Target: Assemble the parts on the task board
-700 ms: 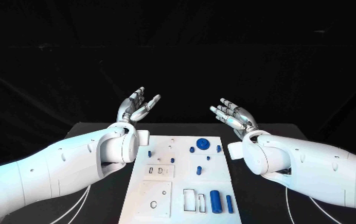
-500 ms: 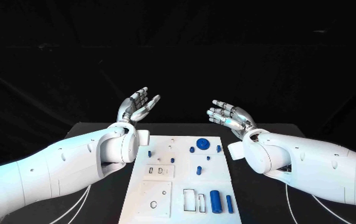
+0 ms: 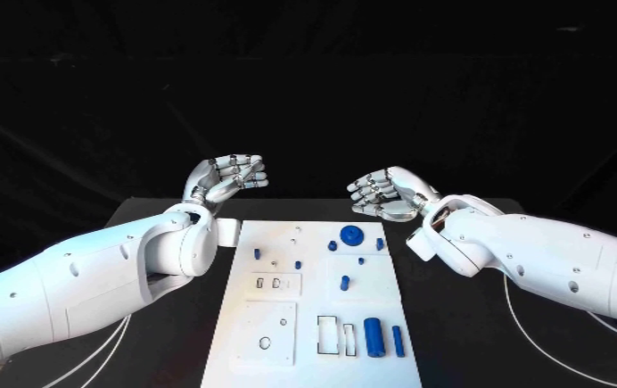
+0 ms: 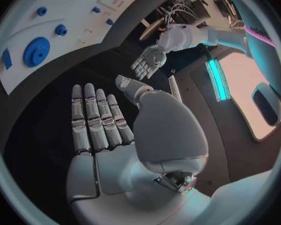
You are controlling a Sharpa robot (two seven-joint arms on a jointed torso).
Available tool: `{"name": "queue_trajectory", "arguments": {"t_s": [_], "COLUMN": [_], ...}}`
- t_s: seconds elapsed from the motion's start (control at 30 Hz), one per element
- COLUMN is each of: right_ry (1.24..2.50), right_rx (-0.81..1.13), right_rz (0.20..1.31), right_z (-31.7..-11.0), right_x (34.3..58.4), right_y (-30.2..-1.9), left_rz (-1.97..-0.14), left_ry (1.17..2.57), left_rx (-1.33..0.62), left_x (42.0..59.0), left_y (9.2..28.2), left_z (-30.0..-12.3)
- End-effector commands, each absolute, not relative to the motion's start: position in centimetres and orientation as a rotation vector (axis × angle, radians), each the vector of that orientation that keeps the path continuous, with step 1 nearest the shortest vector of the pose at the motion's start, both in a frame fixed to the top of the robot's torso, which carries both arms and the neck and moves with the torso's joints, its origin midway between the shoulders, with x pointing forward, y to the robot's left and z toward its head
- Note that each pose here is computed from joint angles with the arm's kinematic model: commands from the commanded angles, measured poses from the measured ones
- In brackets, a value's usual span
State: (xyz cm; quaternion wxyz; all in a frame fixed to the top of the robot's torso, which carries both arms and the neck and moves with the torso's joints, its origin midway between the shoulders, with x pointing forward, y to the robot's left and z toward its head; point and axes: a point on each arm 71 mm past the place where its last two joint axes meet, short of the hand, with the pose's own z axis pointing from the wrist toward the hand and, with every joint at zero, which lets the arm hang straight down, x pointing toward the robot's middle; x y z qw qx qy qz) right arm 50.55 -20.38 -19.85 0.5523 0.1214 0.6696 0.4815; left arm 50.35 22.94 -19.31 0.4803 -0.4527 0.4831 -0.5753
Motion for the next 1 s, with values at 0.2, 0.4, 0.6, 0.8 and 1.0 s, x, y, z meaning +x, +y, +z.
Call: {"name": "queue_trajectory", "arguments": {"t_s": [0.2, 0.4, 0.6, 0.8, 1.0], "right_ry": [1.697, 1.690, 1.668, 1.655, 1.658], "right_rx": [-0.132, -0.301, -0.394, -0.432, -0.457], "right_rz": [0.826, 0.668, 0.590, 0.568, 0.560], "right_z": [-19.7, -19.1, -18.5, -18.3, -18.3], "right_x": [50.7, 50.8, 50.8, 50.7, 50.6], "right_y": [-19.1, -18.0, -17.1, -16.4, -15.7], "left_rz": [-1.503, -1.545, -1.577, -1.593, -1.600], "left_ry": [1.235, 1.256, 1.275, 1.283, 1.285], "left_rx": [-1.013, -0.997, -0.992, -0.989, -0.987], "left_x": [49.1, 48.1, 47.0, 46.4, 46.2], "left_y": [22.1, 21.7, 21.3, 21.2, 21.2], "left_z": [-17.8, -16.7, -16.1, -15.6, -15.3]}}
